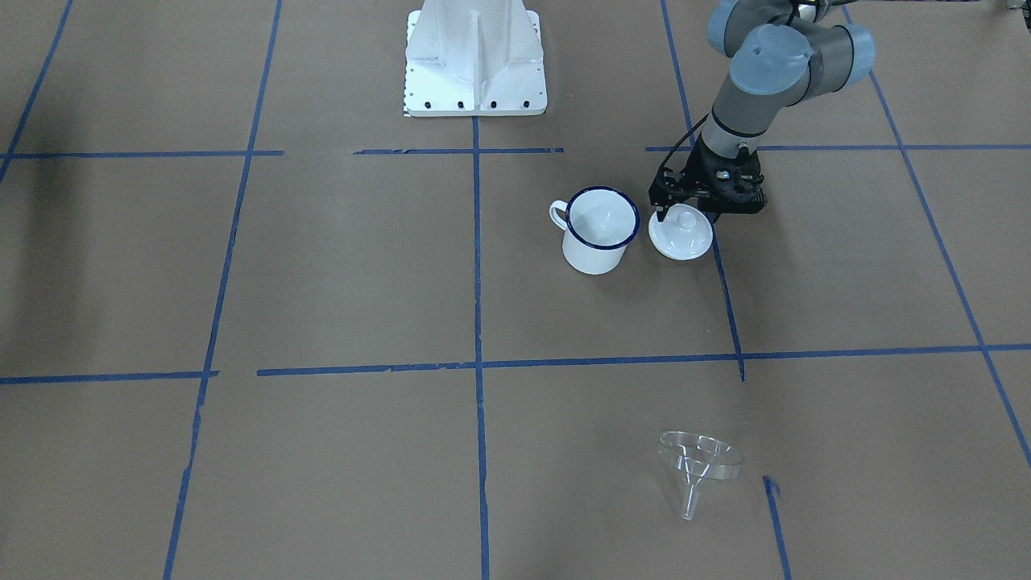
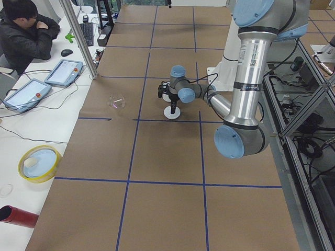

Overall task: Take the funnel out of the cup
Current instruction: 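Close the left gripper on the white funnel's stem, then lift the white funnel and carry it over the white mug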

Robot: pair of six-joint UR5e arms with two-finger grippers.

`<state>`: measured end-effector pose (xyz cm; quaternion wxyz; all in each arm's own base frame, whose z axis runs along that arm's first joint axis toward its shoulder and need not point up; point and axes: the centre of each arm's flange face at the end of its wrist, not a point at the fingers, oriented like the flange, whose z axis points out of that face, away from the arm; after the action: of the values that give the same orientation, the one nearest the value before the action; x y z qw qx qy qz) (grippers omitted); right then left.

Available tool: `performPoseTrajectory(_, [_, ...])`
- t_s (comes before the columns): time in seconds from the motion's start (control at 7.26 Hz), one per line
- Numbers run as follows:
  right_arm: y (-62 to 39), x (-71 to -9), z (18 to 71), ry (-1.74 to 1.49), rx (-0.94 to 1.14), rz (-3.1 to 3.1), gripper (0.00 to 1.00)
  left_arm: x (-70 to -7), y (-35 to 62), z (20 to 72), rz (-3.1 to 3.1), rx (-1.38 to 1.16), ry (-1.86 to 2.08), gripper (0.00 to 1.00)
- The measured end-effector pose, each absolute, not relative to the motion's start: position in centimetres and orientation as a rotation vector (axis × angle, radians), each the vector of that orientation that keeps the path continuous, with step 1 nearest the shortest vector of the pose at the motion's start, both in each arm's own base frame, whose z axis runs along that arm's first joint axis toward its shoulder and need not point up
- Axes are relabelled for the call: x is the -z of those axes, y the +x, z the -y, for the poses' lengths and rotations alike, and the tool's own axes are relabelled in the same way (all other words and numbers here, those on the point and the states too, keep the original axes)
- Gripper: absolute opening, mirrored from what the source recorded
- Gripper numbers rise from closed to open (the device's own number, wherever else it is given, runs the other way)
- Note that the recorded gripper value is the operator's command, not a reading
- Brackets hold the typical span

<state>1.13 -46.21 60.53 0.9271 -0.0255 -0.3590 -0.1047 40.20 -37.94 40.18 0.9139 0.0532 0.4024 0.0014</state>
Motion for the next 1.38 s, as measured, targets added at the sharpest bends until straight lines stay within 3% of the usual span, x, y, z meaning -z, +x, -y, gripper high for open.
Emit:
performPoseTrajectory(0.14, [1.1, -60.5, 46.2, -0.052, 0.215, 0.736, 1.0, -40.1, 40.2, 37.9, -0.829, -0.002, 0.11, 0.29])
performPoseTrajectory(0.41, [1.1, -60.5, 46.2, -0.052, 0.215, 0.736, 1.0, -40.0, 39.9, 38.1, -0.829, 0.003, 0.112, 0.27])
performPoseTrajectory(0.69, [1.1, -60.5, 46.2, -0.052, 0.215, 0.736, 1.0, -39.8, 39.5, 38.3, -0.829, 0.01, 0.116, 0.0])
performPoseTrajectory(1.38, [1.1, -60.5, 46.2, -0.052, 0.215, 0.736, 1.0, -34.0, 33.3, 38.8, -0.829, 0.082, 0.148, 0.0])
